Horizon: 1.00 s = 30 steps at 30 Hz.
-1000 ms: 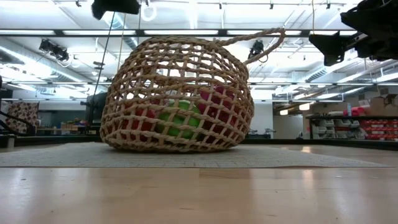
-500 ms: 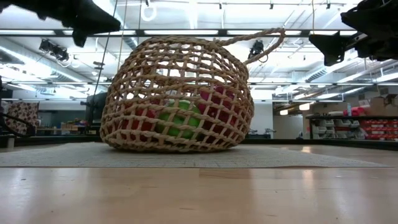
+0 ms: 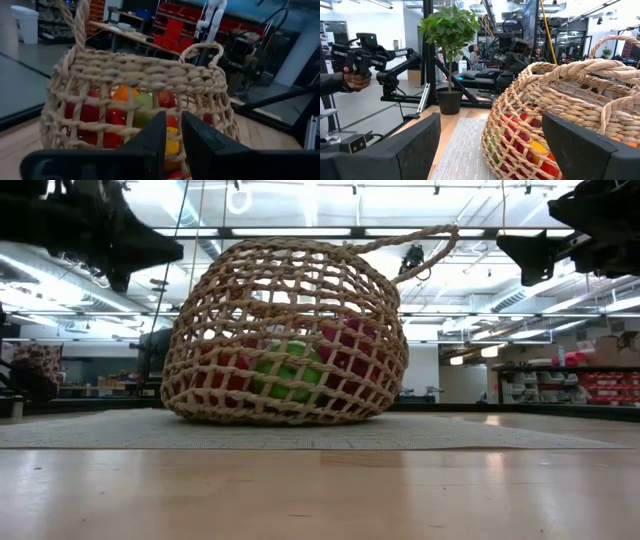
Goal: Build produce basket
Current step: Return to Home Position
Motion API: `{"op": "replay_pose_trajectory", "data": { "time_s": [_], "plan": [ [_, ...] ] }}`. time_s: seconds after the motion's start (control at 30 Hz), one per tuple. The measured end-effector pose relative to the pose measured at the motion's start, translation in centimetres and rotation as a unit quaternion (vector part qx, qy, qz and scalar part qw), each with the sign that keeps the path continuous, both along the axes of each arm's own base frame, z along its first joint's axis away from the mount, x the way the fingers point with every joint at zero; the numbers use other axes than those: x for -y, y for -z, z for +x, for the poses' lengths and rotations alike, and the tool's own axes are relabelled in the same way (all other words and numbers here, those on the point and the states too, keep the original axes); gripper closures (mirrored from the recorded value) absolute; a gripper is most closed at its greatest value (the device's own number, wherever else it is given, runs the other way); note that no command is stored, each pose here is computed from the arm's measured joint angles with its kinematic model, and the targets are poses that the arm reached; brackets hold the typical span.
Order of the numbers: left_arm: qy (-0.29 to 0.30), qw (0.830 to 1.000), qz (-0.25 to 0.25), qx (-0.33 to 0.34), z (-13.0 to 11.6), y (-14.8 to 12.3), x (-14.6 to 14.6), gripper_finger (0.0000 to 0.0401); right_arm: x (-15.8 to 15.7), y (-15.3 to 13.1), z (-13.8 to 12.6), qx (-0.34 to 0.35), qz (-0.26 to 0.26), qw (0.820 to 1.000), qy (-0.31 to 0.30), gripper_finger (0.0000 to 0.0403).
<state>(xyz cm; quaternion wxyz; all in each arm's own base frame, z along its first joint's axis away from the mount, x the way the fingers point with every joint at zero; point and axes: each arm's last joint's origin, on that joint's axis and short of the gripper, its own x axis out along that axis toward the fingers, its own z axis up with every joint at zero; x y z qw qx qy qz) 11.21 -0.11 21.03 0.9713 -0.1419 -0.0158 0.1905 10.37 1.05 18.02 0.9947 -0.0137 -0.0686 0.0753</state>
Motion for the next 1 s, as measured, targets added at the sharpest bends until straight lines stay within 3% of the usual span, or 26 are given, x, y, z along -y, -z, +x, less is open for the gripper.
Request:
{"op": "replay_pose_trajectory", "data": {
  "time_s": [0.3, 1.0],
  "plan": [
    [0.0, 1.0, -0.017, -0.002, -0.1, 3.5, 0.0, 0.0335, 0.0, 0.0, 0.0, 0.0, 0.0, 1.0, 0.0, 0.0052],
    [0.014, 0.998, 0.052, 0.026, -1.1, 3.6, -0.1, 0.0368, 0.0, 0.0, 0.0, 0.0, 0.0, 1.0, 0.0, 0.0052]
  ]
}}
